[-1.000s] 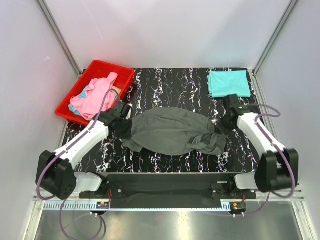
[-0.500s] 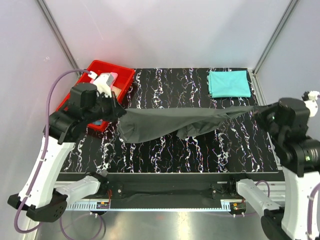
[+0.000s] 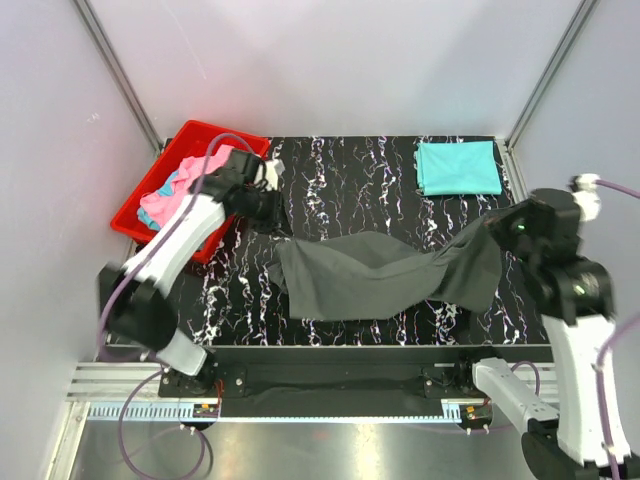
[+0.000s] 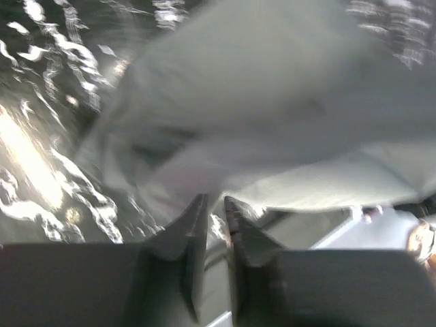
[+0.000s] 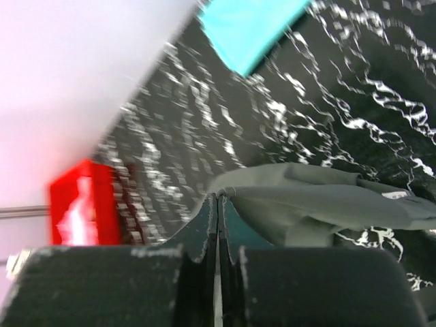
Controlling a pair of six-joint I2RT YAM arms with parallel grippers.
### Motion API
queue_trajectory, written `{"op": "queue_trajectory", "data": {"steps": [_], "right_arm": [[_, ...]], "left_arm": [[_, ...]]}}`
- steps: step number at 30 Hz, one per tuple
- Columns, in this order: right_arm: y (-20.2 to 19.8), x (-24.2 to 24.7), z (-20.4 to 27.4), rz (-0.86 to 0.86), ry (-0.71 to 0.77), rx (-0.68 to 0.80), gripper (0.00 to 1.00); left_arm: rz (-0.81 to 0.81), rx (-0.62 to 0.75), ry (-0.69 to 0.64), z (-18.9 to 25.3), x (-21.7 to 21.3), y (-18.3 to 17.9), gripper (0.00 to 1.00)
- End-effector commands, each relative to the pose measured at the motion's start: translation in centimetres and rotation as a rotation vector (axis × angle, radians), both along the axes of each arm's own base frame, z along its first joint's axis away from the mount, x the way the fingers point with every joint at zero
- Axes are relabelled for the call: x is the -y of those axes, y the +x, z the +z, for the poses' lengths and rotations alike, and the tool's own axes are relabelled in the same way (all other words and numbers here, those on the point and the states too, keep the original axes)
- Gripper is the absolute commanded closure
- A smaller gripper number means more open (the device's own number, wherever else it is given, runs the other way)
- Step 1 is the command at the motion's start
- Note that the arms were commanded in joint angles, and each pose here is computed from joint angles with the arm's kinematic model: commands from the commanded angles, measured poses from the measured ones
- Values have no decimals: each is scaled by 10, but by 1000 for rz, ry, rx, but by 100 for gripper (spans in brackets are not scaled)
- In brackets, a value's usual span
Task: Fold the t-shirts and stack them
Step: Flatten the tshirt out
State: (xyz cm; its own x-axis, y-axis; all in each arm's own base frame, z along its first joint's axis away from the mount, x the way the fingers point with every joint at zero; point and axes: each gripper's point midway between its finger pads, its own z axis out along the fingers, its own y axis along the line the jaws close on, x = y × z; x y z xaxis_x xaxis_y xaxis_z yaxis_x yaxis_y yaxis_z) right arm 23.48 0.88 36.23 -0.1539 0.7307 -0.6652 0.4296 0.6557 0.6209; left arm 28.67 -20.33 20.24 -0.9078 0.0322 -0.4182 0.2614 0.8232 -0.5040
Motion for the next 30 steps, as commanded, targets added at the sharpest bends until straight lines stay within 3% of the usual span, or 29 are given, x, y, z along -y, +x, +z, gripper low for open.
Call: {"op": "queue_trajectory", "data": {"steps": [1,2,6,9,12,14,17,19,22,26,30], "right_arm": [[38,-6,-37,15,-18,-43,100],[44,-8,-42,19,-14,-39,100],[59,-15,-69,44,-4,-92,100],[63,-18,-78,57,-5,-108,100],[66,-20,-82,70,-5,-109,100],[67,-22,-83,84,-4,-112,100],[68,-27,-84,110,3,-112,100],[68,-30,-83,126,12,-105,100],[69,-35,-81,145,26,-97,100],[69,-40,-79,175,39,-96,100],[67,-42,-81,187,45,-96,100]], "left_arm": [[32,-13,44,-45,0,63,72],[36,-10,50,-49,0,74,53],[78,88,177,-42,-12,102,44],[70,114,269,-56,-25,74,47],[-9,141,224,-62,-17,32,53],[-115,174,193,-68,1,11,55],[-312,194,250,-82,11,-18,56],[-408,202,329,-96,9,-22,56],[-474,172,300,-108,22,-29,57],[-537,152,425,-133,15,-43,57],[-603,192,412,-137,26,-57,56]]}}
